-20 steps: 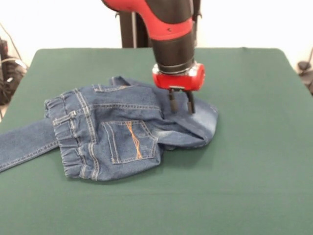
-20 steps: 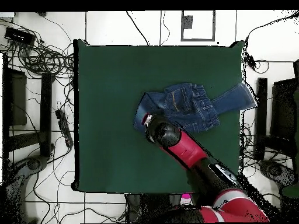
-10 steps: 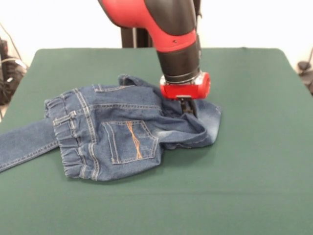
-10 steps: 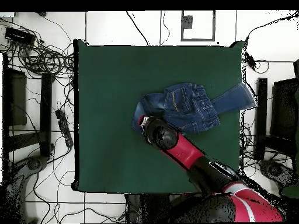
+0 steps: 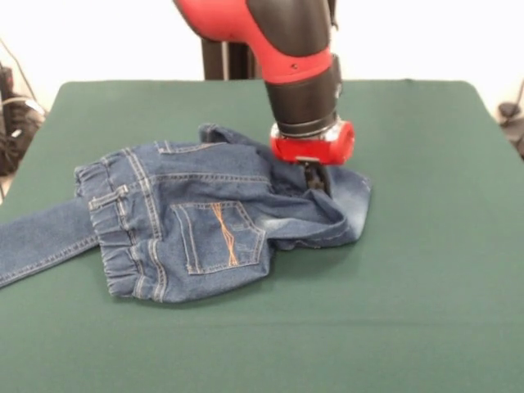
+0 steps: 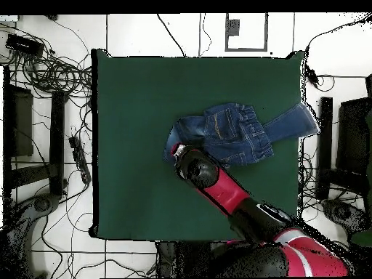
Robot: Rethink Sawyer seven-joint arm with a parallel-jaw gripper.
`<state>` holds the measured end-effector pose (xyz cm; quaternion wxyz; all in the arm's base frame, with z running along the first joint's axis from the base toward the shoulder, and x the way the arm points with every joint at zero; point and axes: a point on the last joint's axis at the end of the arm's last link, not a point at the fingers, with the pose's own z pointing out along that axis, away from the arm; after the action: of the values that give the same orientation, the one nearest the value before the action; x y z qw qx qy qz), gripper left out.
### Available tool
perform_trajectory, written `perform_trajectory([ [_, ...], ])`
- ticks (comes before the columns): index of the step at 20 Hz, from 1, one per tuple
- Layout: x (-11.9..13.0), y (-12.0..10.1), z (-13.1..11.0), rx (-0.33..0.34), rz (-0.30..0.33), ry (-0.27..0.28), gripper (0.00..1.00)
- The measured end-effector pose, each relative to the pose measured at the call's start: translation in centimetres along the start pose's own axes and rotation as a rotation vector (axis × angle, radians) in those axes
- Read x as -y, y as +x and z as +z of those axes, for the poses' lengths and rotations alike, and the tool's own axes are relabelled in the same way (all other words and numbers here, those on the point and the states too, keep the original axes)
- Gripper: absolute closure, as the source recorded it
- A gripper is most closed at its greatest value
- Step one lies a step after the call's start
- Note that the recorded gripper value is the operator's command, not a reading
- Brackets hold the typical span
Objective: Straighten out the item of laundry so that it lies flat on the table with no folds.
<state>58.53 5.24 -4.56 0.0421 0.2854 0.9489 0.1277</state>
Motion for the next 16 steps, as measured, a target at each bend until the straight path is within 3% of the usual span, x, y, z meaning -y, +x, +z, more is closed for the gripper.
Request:
perform_trajectory([
  [3, -2.3, 2.0, -0.5, 0.006, 0.239, 0.039, 1.0],
  [5, -3.6, 3.2, -0.7, 0.002, 0.327, 0.054, 1.0],
  [7, -7.7, 6.7, -1.4, -0.004, 0.514, 0.078, 1.0],
  [11, -12.4, 11.0, -1.9, 0.006, 0.656, 0.086, 1.0],
  [16, -14.6, 15.2, -1.3, 0.06, 0.756, 0.138, 1.0],
])
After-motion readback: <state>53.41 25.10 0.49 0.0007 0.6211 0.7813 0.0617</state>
